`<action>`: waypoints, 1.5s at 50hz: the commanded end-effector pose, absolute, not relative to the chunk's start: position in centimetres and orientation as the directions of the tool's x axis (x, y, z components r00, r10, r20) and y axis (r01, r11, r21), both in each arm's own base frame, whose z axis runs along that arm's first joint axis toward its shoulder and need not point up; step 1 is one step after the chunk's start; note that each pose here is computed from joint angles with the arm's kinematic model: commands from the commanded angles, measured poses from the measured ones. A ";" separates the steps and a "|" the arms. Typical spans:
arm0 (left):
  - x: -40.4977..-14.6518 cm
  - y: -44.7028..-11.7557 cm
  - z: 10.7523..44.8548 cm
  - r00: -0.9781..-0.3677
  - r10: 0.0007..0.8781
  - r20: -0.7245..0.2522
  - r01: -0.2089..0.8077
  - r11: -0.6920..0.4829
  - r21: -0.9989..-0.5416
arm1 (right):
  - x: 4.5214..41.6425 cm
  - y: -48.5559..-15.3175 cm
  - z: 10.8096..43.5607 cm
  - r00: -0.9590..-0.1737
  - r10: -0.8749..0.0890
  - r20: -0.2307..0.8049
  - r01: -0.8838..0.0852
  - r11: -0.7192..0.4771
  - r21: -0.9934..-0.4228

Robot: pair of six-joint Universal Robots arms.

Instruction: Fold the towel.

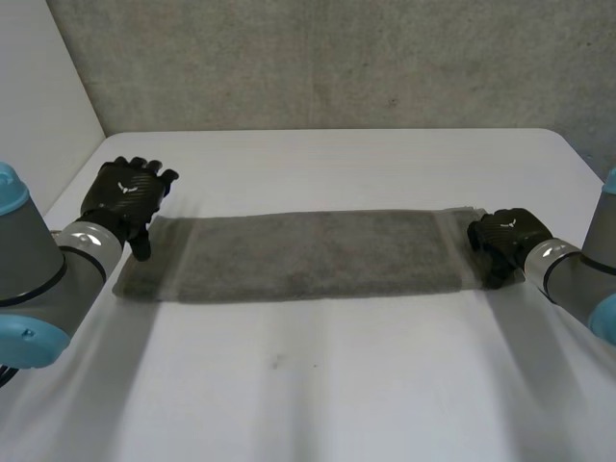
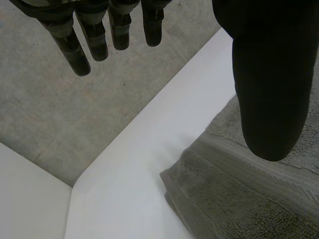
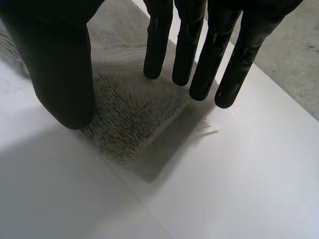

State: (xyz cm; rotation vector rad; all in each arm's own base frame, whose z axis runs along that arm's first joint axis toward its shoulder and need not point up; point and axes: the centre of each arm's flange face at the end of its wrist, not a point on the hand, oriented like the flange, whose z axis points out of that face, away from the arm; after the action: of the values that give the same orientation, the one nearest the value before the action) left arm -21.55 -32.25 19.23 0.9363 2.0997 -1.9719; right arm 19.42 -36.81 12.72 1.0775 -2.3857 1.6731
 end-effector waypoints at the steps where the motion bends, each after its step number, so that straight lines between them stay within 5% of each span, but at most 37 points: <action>1: -21.6 -32.2 19.1 -0.799 0.357 -0.484 0.506 -0.036 -0.862 | 18.9 -37.5 11.9 -0.759 -0.497 0.421 -0.562 0.174 -0.809; 9: -21.6 -32.1 19.0 -0.799 0.359 -0.483 0.507 -0.030 -0.862 | 16.3 -39.0 12.1 -0.756 -0.386 0.528 -0.627 0.195 -0.755; 18: -21.5 -31.9 19.1 -0.799 0.357 -0.483 0.507 -0.031 -0.862 | 10.9 -41.1 13.8 -0.631 -0.250 0.734 -0.775 0.243 -0.584; 23: -21.6 -31.8 19.4 -0.799 0.356 -0.484 0.505 -0.039 -0.862 | 11.3 -41.3 16.9 -0.636 -0.181 0.750 -0.771 0.193 -0.607; 26: -21.7 -31.8 19.4 -0.798 0.358 -0.485 0.505 -0.042 -0.862 | 15.1 -40.5 19.8 -0.668 -0.175 0.723 -0.741 0.064 -0.668; 31: -21.9 -31.6 19.6 -0.797 0.359 -0.486 0.504 -0.048 -0.862 | 24.2 -37.3 22.0 -0.668 -0.299 0.682 -0.656 -0.197 -0.729; 36: -21.6 -31.5 20.1 -0.803 0.349 -0.484 0.498 -0.054 -0.865 | 35.5 -30.8 21.3 -0.523 -0.493 0.695 -0.483 -0.500 -0.719; 42: -21.6 -31.3 20.2 -0.803 0.349 -0.484 0.498 -0.054 -0.865 | 42.2 -24.8 17.4 -0.362 -0.622 0.695 -0.335 -0.609 -0.719; 51: -21.9 -30.9 20.0 -0.798 0.362 -0.481 0.498 -0.053 -0.866 | 44.5 -20.7 11.7 -0.224 -0.702 0.676 -0.355 -0.588 -0.727; 58: -24.3 -29.4 20.2 -0.773 0.417 -0.478 0.484 -0.098 -0.869 | 43.2 -21.5 14.8 -0.339 -0.664 0.667 -0.418 -0.529 -0.739; 65: -28.3 -27.5 22.2 -0.768 0.462 -0.443 0.381 -0.225 -0.897 | 37.9 -24.0 18.9 -0.564 -0.681 0.467 -0.370 -0.296 -0.880; 70: -30.1 -26.9 22.1 -0.777 0.518 -0.358 0.292 -0.207 -0.934 | 34.4 -25.0 18.0 -0.649 -0.684 0.332 -0.352 -0.116 -0.929; 75: -31.3 -27.0 19.5 -0.762 0.556 -0.331 0.301 -0.148 -0.942 | 31.3 -26.4 15.8 -0.697 -0.659 0.284 -0.394 0.022 -0.919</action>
State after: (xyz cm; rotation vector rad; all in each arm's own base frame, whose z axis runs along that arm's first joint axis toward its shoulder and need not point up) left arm -29.56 -27.06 22.01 1.0858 2.0405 -2.3068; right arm 35.22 -24.88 18.16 1.4104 -2.1694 2.1866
